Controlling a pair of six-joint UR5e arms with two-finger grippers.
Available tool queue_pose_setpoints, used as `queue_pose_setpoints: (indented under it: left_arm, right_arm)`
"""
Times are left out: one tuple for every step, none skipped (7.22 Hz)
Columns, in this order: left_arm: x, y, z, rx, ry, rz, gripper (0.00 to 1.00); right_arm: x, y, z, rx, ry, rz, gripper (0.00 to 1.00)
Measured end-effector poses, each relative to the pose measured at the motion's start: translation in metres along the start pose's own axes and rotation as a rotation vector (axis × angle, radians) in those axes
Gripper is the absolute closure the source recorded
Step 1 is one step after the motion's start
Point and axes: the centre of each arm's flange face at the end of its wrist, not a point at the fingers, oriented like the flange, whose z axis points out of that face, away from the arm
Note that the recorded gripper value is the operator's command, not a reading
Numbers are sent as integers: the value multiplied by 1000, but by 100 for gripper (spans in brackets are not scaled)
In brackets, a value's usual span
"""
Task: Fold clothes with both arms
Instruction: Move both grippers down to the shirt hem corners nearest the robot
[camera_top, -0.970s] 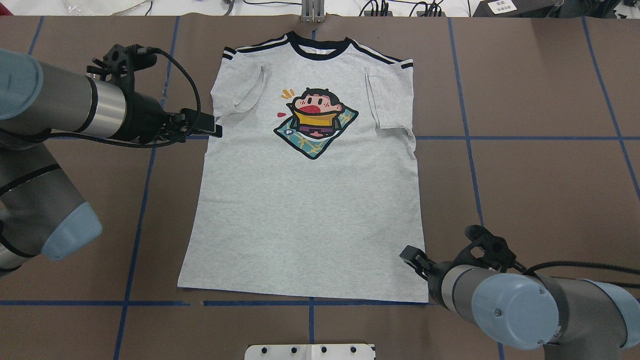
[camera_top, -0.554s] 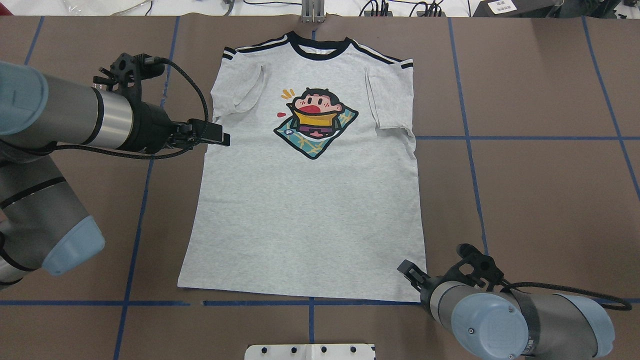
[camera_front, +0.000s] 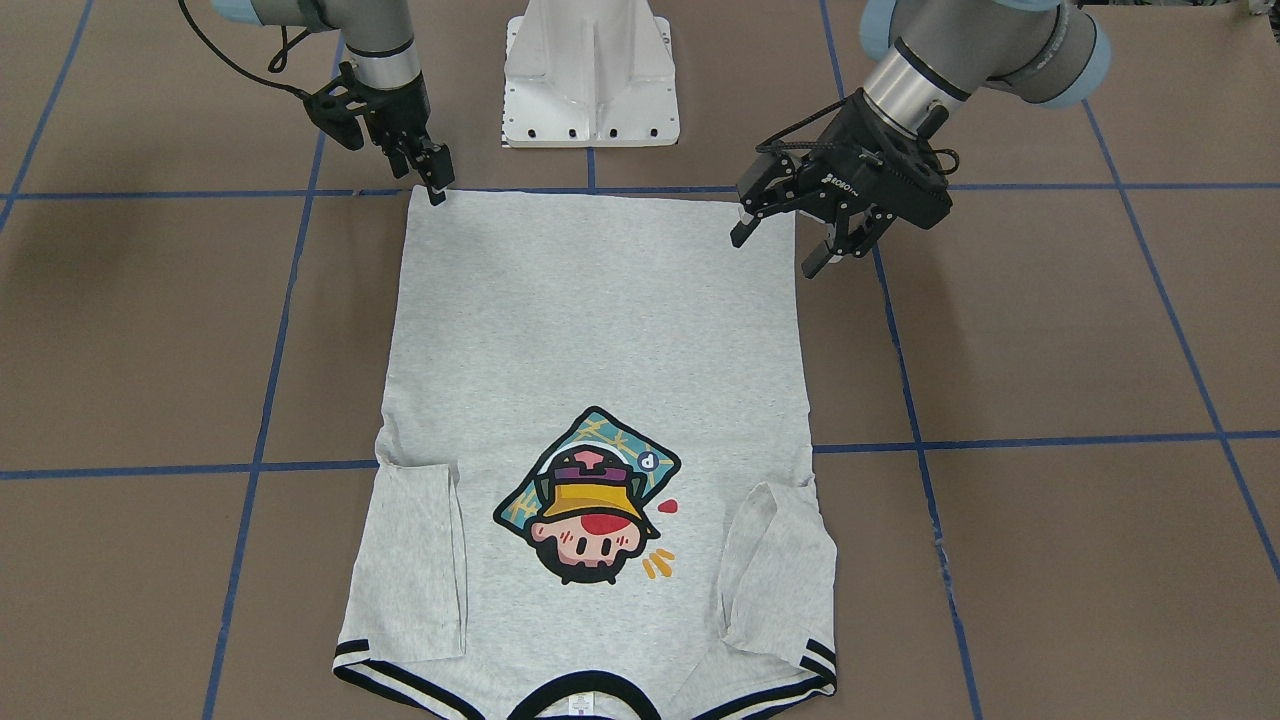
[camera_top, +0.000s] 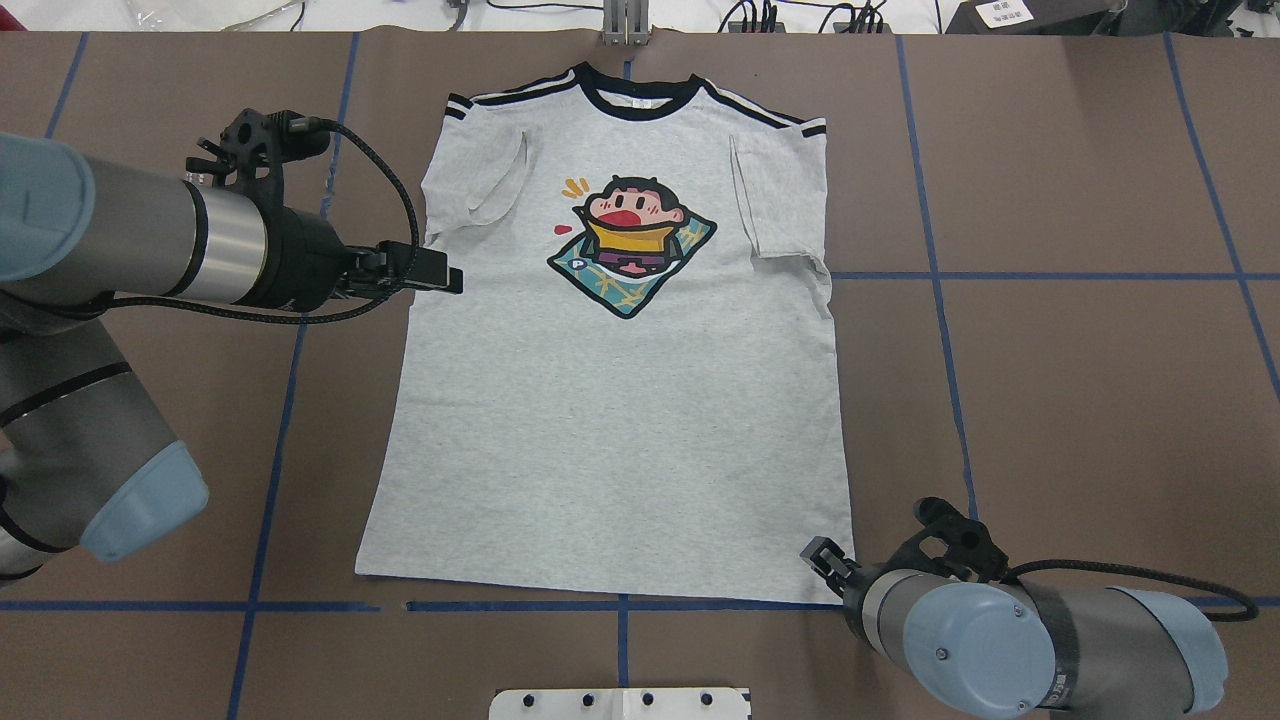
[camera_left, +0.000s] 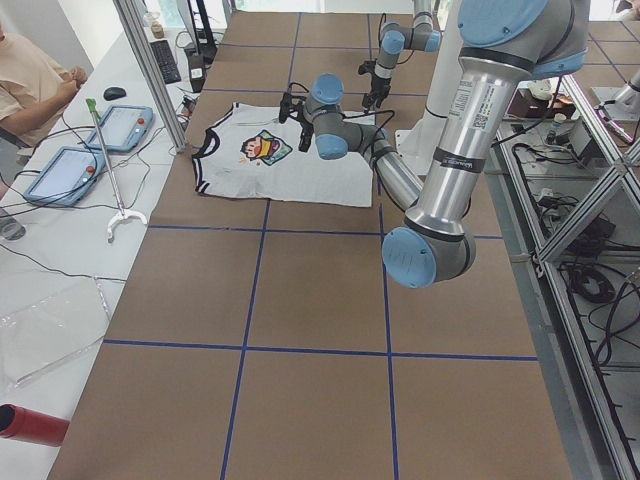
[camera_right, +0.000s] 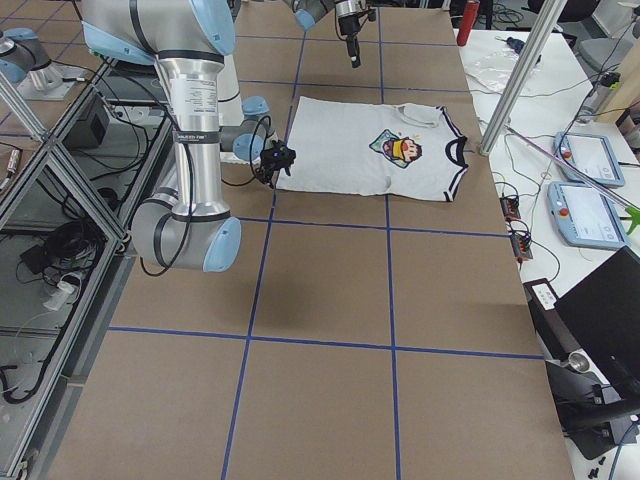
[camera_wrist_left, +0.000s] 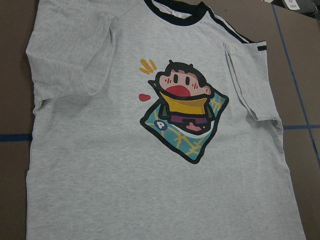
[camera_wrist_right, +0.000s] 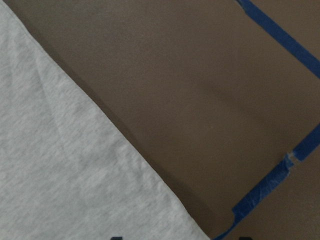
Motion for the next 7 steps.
queue_pose_setpoints:
  left_arm:
    - [0,0,0,1,0,0,4]
    - [0,0,-1,2,1,1,4]
    - [0,0,-1,2,1,1,4]
    - [0,1,-1,2,1,2,4]
    - [0,1,-1,2,1,2,4]
    - [-1,1,-1,1,-1,1,4]
    - [-3,2,-1,0,-4,0,5]
  right_arm:
    - [1,0,0,0,3,6,24]
    - [2,1,2,1,7,10,25]
    - [4,1,5,2,12,12,27]
    - [4,1,5,-1,16,13,38]
    - [4,3,5,-8,20,16,61]
    - [4,4,6,-11,22,24,79]
    - [4,4,6,-12,23,34,100]
